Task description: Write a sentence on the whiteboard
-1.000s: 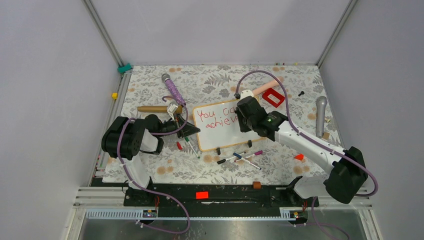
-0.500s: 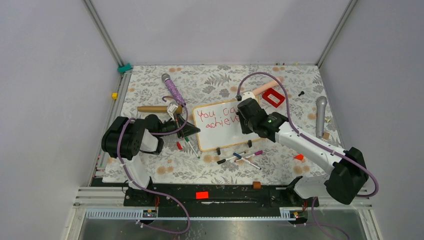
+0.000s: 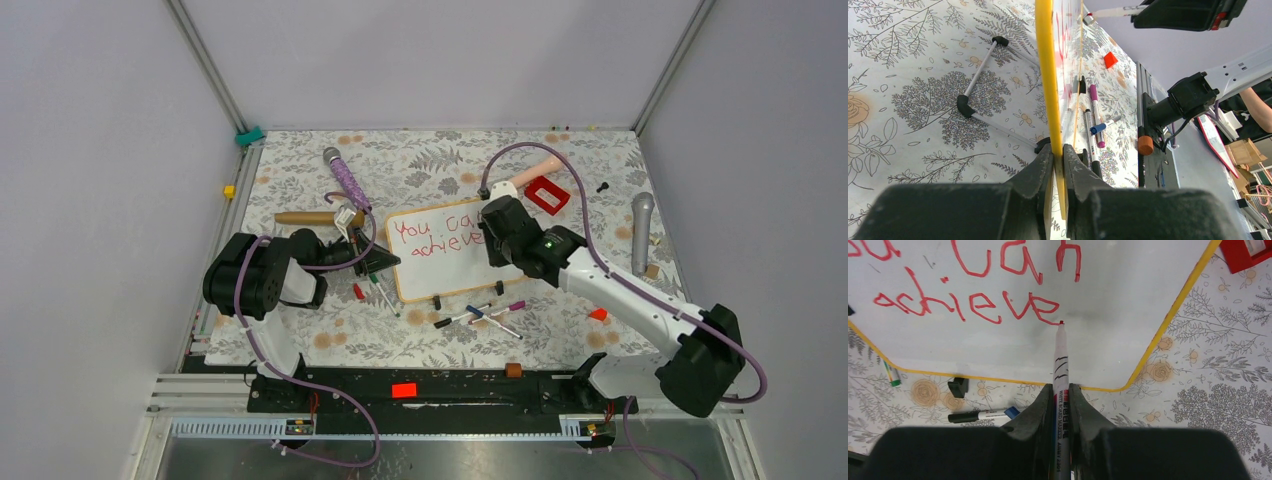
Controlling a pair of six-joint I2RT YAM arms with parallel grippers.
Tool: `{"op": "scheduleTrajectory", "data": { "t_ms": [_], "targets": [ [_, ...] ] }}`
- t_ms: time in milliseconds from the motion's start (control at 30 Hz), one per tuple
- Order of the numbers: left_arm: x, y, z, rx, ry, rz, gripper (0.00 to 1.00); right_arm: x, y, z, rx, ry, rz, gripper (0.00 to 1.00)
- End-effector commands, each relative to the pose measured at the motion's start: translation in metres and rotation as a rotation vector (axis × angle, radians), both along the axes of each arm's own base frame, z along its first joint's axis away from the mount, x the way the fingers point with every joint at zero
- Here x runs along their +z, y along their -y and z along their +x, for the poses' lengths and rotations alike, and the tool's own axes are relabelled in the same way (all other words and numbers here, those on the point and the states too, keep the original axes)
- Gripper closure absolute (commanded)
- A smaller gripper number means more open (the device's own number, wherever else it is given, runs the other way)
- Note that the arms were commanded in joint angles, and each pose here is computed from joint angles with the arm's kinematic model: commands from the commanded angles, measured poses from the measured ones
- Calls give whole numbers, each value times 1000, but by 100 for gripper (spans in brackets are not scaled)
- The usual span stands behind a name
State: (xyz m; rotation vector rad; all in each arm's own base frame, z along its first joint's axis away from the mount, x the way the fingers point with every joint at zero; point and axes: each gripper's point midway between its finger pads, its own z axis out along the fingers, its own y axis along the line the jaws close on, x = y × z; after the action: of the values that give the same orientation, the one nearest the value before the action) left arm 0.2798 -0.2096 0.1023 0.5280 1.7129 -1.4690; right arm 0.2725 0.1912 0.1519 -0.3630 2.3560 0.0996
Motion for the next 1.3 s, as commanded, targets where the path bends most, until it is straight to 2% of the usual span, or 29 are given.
{"op": "scheduleTrajectory", "data": {
  "t_ms": [0, 233, 633, 1267],
  "targets": [
    [15, -3, 11, 19, 165, 8, 100, 40, -6, 3, 11, 96, 119, 100],
    [10, 1, 9, 6, 170, 15, 100, 36, -23, -11, 68, 72, 193, 100],
    [6, 5, 9, 2, 147, 13, 99, 14, -75, -40, 325, 105, -7, 100],
    [6, 12, -1, -6, 126, 8, 99, 1, -114, -51, 447, 99, -59, 100]
  ]
}}
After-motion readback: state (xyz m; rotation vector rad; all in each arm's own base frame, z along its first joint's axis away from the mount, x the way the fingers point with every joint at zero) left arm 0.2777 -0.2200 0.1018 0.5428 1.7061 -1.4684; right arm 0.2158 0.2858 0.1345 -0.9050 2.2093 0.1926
